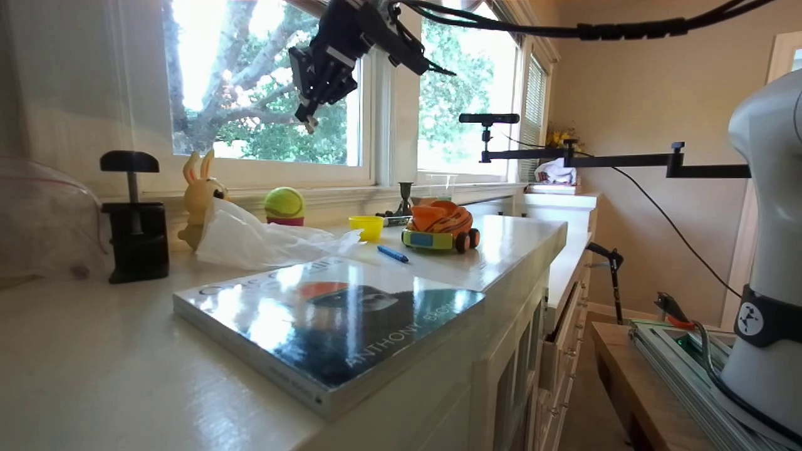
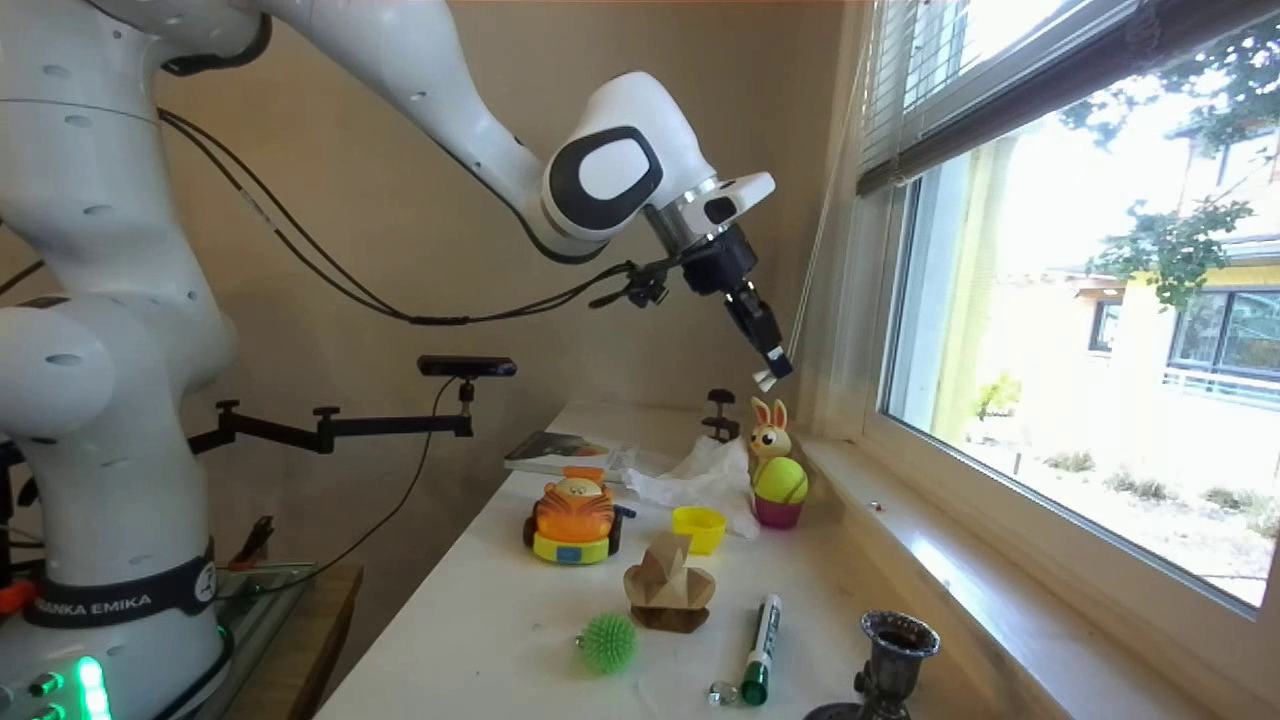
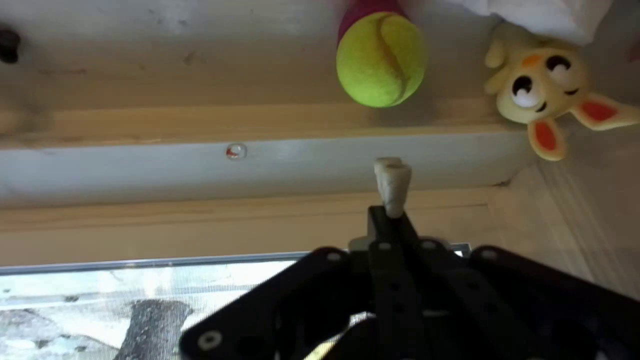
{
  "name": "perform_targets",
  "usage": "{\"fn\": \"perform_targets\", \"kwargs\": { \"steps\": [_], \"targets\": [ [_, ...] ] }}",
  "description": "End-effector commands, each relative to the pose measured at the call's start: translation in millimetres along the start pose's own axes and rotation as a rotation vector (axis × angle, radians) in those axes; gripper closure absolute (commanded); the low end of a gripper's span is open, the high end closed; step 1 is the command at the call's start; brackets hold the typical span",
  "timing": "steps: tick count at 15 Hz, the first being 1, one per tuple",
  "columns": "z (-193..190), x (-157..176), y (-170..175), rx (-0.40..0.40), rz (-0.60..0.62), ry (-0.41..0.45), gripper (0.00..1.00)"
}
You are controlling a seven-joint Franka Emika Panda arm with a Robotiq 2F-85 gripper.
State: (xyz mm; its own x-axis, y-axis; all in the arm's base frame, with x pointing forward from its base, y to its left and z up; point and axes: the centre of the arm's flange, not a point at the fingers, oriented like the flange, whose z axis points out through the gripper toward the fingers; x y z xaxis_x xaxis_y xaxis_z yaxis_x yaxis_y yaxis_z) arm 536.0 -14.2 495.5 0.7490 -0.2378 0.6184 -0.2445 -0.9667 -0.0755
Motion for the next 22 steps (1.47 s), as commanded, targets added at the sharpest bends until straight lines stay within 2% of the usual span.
{"fn": "perform_targets", "kwargs": {
  "steps": [1,5,10,14,22],
  "targets": [
    [-13.4,-35.7,39.1,0.009,0.020,-0.156,0.99],
    [-17.5,-51.1,55.5,-0.007,0.009,-0.296,0.99],
    [-28.5,-62.0,72.8,-0.029,-0.006,-0.390,0.99],
    [-19.3,-60.7,67.2,-0.025,-0.009,-0.436,0.99],
    [-17.9,-64.2,70.9,-0.034,-0.018,-0.443,0.99]
  ]
}}
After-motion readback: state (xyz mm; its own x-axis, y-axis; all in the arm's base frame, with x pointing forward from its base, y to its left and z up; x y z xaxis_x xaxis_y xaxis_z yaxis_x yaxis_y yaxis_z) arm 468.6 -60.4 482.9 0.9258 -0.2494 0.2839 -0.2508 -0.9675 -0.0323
